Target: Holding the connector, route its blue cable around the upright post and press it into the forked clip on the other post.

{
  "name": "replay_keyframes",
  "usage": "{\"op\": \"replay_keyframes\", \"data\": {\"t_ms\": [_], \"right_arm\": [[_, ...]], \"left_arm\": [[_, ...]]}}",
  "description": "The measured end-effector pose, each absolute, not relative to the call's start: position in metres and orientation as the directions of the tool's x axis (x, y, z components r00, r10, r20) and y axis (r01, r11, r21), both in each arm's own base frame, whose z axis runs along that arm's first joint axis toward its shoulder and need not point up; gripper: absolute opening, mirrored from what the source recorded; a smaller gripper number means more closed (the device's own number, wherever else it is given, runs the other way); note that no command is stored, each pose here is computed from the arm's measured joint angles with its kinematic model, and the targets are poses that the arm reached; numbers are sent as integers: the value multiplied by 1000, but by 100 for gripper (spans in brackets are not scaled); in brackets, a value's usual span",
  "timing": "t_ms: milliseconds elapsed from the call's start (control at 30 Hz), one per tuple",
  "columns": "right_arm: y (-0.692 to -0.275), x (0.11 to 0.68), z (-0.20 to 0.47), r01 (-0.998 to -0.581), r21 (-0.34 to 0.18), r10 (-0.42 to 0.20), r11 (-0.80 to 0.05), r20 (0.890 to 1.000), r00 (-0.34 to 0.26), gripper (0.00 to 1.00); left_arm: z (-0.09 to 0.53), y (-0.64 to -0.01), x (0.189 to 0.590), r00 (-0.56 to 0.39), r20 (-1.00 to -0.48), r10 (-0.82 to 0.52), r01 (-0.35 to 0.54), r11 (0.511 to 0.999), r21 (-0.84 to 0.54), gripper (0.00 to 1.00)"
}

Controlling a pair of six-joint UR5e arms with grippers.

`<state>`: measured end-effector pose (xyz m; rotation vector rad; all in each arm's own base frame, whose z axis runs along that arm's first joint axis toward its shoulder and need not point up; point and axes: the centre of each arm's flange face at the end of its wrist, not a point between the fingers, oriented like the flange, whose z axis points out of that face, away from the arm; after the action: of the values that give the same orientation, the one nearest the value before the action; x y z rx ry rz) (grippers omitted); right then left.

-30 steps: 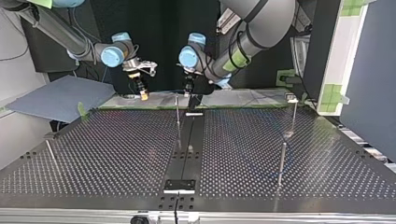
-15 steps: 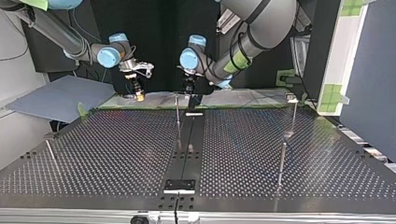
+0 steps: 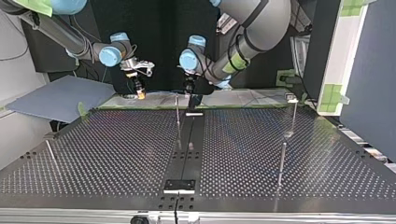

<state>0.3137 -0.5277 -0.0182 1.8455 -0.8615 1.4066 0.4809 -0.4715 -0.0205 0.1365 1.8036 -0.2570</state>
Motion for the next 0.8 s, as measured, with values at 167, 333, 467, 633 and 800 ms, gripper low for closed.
{"op": "replay_keyframes", "data": {"t_ms": [167, 333, 467, 633, 800], "right_arm": [[-529, 313, -19, -815, 108, -114, -569, 971, 209, 0], [-531, 313, -18, -815, 110, -112, -569, 971, 210, 0], [-531, 313, -18, -812, 121, -109, -570, 969, 221, 0], [-531, 313, -18, -808, 145, -101, -572, 965, 244, 0], [-530, 312, -19, -807, 151, -100, -571, 963, 251, 0]], "left_arm": [[-30, -474, 486, -253, -966, -41, 227, 969, -101, 0], [-27, -474, 496, -259, -965, -39, 219, 971, -98, 0], [-26, -472, 498, -267, -963, -32, 211, 973, -91, 0], [-27, -469, 493, -288, -957, -5, 191, 980, -62, 0], [-22, -470, 488, -305, -952, 16, 188, 981, -44, 0]]}}
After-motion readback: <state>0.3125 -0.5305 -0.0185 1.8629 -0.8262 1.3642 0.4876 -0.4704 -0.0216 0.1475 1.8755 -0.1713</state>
